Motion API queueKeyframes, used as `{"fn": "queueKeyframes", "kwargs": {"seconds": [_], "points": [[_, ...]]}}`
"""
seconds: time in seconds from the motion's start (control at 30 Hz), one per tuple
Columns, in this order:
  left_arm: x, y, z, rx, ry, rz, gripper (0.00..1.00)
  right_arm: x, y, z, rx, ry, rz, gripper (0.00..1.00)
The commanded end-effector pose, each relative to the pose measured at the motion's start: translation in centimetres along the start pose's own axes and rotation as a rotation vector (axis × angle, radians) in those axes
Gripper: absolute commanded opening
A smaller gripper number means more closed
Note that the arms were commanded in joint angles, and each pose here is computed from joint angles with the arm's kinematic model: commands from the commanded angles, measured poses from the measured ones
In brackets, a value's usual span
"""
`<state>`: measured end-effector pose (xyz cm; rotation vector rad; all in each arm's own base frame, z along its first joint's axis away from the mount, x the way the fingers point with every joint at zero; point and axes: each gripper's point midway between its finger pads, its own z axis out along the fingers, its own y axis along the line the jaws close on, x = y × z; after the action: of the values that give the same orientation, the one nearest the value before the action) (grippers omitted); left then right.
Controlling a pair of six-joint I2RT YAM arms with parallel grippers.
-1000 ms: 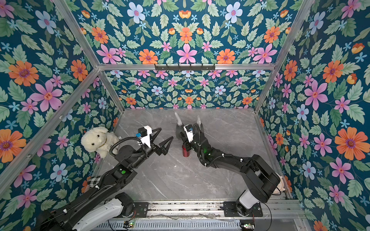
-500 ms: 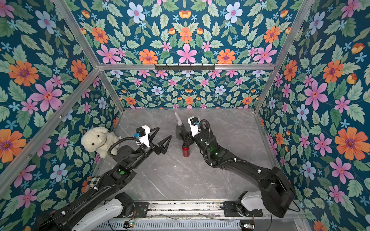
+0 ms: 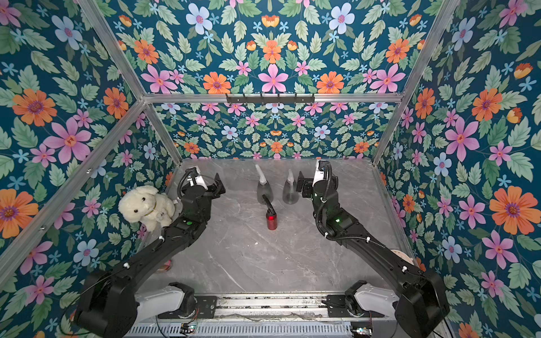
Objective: Attach spray nozzles to spray bottles
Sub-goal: Reset both arms
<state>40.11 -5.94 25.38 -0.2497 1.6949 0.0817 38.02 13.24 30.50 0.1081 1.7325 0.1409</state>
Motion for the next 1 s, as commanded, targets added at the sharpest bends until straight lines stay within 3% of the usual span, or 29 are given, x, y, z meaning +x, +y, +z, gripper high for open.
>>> {"fn": "queueKeyframes", "kwargs": {"seconds": [0.0,0.13,0.27,0.47,0.73,0.8,0.83,0.97], "points": [[1.1,3.3,1.2,-0.171,-0.015,0.099,1.0,1.2,-2.3,0.4,0.055,0.039,0.075,0.99],[4.7,6.8,2.3,-0.236,0.021,0.136,1.0,2.0,-5.5,0.8,0.117,0.093,0.174,0.99],[8.7,10.0,3.0,-0.289,0.105,0.179,0.99,1.2,-7.4,0.5,0.164,0.042,0.21,0.99],[11.4,10.3,2.8,-0.232,0.078,0.197,0.99,1.5,-8.4,0.8,0.212,0.037,0.195,0.99],[12.5,10.8,2.0,-0.113,0.034,0.117,0.99,1.6,-9.8,0.6,0.249,-0.022,0.137,1.0],[12.3,10.9,1.6,-0.097,-0.036,0.122,1.0,1.9,-10.0,0.6,0.245,-0.019,0.097,1.0],[13.2,10.8,1.8,-0.094,0.025,0.122,1.0,2.3,-10.5,0.6,0.262,-0.009,0.08,1.0],[13.1,11.0,1.9,-0.091,0.025,0.108,1.0,3.8,-13.4,0.9,0.308,-0.007,0.036,1.0]]}}
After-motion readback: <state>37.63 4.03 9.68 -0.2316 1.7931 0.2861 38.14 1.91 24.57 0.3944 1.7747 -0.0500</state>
